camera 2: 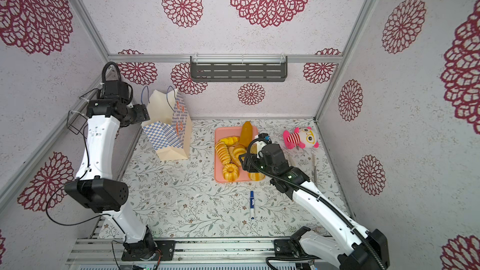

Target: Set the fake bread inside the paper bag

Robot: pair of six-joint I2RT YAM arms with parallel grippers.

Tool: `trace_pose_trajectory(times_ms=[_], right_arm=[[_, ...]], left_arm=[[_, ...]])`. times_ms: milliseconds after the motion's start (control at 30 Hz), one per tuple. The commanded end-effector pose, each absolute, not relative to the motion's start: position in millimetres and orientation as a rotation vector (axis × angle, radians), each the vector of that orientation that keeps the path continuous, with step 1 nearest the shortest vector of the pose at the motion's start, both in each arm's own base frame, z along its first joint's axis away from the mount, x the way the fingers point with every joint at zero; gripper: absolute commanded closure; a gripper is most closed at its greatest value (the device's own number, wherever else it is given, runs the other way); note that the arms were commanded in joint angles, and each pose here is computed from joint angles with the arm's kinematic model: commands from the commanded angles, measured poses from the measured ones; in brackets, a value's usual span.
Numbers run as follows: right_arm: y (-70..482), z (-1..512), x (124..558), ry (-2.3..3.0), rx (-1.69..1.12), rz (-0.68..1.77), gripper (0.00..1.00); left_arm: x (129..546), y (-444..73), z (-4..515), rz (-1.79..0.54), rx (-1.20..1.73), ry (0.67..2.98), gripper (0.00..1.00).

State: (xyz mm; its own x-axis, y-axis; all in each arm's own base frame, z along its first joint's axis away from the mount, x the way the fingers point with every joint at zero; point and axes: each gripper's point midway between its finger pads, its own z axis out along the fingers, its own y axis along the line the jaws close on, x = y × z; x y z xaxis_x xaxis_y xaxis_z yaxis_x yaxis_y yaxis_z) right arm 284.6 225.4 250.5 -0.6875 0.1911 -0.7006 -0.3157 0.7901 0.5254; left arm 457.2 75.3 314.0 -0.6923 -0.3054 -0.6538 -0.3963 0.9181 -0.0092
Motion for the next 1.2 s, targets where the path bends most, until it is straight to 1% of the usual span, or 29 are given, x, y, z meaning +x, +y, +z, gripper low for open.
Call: trace_pose_trajectory(times_ms=[0,233,367,467,500,533,600,667,733,767,933,1033,1133,1167], right_arm=[[233,273,289,2.119,-0.079,0.839,0.34],[243,263,286,2.154,-0.085,0.847,0.35],[242,260,284,2.159,-0.075,0.840,0.36],[241,258,284,2.162,-0.068,0.828,0.36],[240,257,285,2.164,-0.065,0.823,0.36],[240,257,285,2.164,-0.062,0.818,0.37],[238,257,287,2.166,-0.057,0.804,0.37],[234,258,288,2.168,-0.051,0.770,0.37],[228,261,290,2.162,-0.043,0.730,0.37],[225,262,292,2.158,-0.038,0.704,0.37],[207,276,297,2.134,-0.027,0.589,0.36],[198,283,300,2.123,-0.016,0.552,0.35],[193,290,302,2.110,-0.013,0.542,0.34],[191,292,302,2.105,-0.014,0.541,0.34]], left_arm=[[470,75,304,0.154,-0.456,2.419,0.17],[509,90,264,0.136,-0.470,2.488,0.23],[522,98,256,0.100,-0.498,2.485,0.32],[528,93,256,0.042,-0.487,2.476,0.39],[529,90,256,0.023,-0.482,2.475,0.43],[529,87,255,0.002,-0.478,2.478,0.49],[529,82,254,-0.028,-0.468,2.486,0.65],[526,77,255,-0.056,-0.461,2.491,0.83],[522,71,258,-0.087,-0.456,2.491,0.95],[519,67,259,-0.104,-0.450,2.493,1.00],[492,51,275,-0.189,-0.442,2.480,1.00],[465,38,296,-0.240,-0.421,2.435,1.00],[437,23,305,-0.307,-0.403,2.416,1.00],[427,16,300,-0.339,-0.399,2.429,1.00]])
